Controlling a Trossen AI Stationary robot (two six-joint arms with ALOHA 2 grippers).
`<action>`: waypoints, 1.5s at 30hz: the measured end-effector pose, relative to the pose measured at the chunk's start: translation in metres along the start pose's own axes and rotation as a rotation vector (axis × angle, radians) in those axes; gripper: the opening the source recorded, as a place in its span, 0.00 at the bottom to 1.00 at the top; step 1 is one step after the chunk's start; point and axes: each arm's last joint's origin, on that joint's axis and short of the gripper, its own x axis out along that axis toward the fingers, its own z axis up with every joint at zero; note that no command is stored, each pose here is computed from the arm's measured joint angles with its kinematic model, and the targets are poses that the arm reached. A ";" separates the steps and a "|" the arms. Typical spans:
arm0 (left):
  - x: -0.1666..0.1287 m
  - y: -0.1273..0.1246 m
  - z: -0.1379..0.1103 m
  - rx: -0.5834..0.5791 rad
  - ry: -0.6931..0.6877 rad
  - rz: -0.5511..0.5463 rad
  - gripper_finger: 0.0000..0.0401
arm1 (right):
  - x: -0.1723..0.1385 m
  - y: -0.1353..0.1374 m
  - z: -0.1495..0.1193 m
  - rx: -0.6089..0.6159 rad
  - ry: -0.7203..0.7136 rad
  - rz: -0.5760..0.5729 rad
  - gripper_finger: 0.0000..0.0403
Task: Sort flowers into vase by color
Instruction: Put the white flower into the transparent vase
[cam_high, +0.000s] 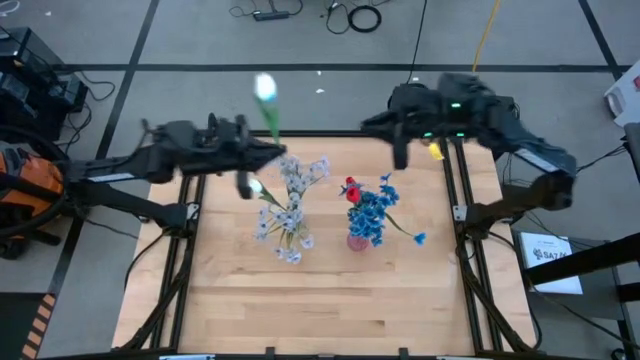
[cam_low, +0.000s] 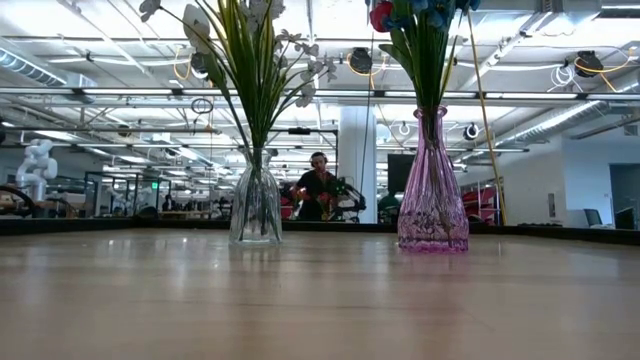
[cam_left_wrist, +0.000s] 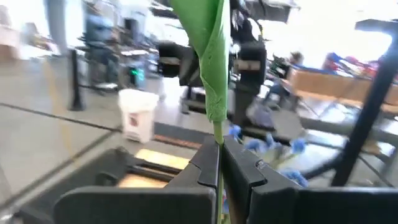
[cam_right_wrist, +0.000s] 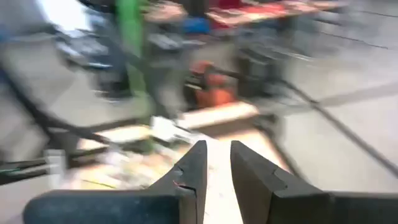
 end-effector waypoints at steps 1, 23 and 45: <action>-0.009 -0.001 0.004 0.000 -0.010 0.032 0.02 | -0.013 -0.002 -0.001 0.005 0.015 -0.070 0.16; -0.075 -0.056 -0.026 0.091 0.010 0.241 0.02 | -0.076 -0.004 -0.108 0.266 0.161 -0.350 0.04; -0.094 -0.032 -0.160 0.054 -0.267 0.223 0.02 | -0.052 -0.008 -0.125 0.349 0.038 -0.278 0.04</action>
